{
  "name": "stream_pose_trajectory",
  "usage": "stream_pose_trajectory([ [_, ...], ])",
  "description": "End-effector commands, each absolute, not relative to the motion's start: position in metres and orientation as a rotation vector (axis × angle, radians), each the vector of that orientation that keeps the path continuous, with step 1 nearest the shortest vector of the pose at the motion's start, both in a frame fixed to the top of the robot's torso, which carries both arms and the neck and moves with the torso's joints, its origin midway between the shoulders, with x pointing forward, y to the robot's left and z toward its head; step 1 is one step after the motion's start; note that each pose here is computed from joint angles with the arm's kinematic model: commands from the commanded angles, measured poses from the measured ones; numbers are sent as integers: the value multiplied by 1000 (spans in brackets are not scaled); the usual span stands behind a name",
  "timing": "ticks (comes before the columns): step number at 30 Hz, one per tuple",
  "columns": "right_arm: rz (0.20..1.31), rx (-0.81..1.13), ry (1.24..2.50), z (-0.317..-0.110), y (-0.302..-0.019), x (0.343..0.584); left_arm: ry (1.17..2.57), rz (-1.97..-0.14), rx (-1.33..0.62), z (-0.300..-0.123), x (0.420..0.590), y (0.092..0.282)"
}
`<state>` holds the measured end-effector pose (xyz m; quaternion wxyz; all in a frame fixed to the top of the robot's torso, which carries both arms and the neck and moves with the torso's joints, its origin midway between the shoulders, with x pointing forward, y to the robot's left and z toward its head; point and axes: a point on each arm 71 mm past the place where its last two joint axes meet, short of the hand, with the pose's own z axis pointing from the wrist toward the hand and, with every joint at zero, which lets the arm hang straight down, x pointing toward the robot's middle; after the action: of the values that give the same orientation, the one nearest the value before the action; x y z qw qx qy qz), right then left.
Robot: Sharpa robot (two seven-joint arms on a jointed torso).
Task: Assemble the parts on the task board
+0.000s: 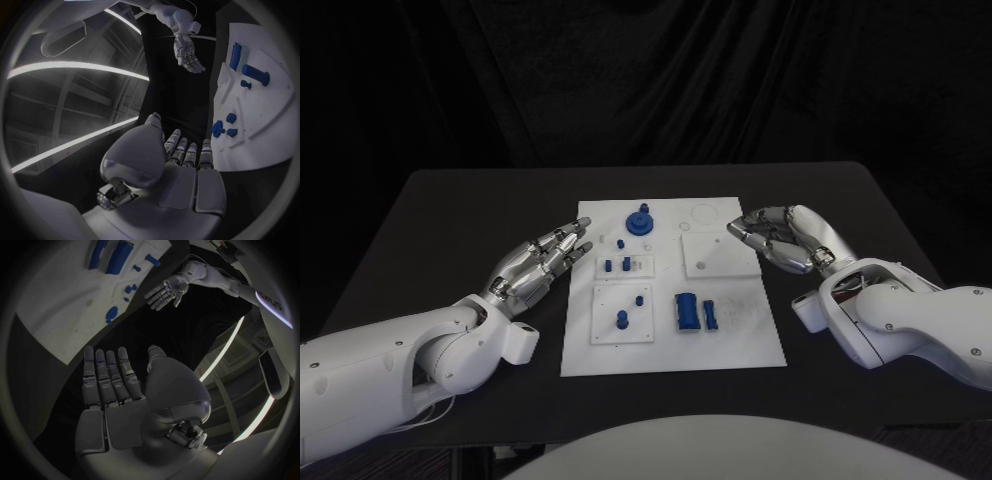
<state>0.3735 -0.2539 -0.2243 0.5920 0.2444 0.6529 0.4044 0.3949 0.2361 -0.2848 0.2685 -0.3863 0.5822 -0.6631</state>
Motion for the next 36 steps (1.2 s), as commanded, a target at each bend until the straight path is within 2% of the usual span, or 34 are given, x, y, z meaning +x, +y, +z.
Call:
stream_pose_trajectory([
  [1,1152,673,1442,-222,-254,379,1471,-1836,-964,-276,399,232],
  [6,1255,749,1464,-233,-256,382,1459,-1855,-948,-277,403,226],
  [15,1325,773,1472,-244,-256,383,1448,-1849,-941,-279,405,226],
  [17,1330,773,1471,-245,-256,382,1447,-1847,-941,-279,405,226],
  [18,1237,755,1488,-245,-259,384,1577,-1781,-1009,-288,404,225],
  [21,1237,771,1476,-244,-256,388,1569,-1769,-1011,-287,406,224],
  [27,1236,858,1414,-240,-243,408,1528,-1703,-1022,-280,415,219],
  [36,1232,1128,1257,-227,-204,452,1388,-1486,-1087,-255,440,205],
])
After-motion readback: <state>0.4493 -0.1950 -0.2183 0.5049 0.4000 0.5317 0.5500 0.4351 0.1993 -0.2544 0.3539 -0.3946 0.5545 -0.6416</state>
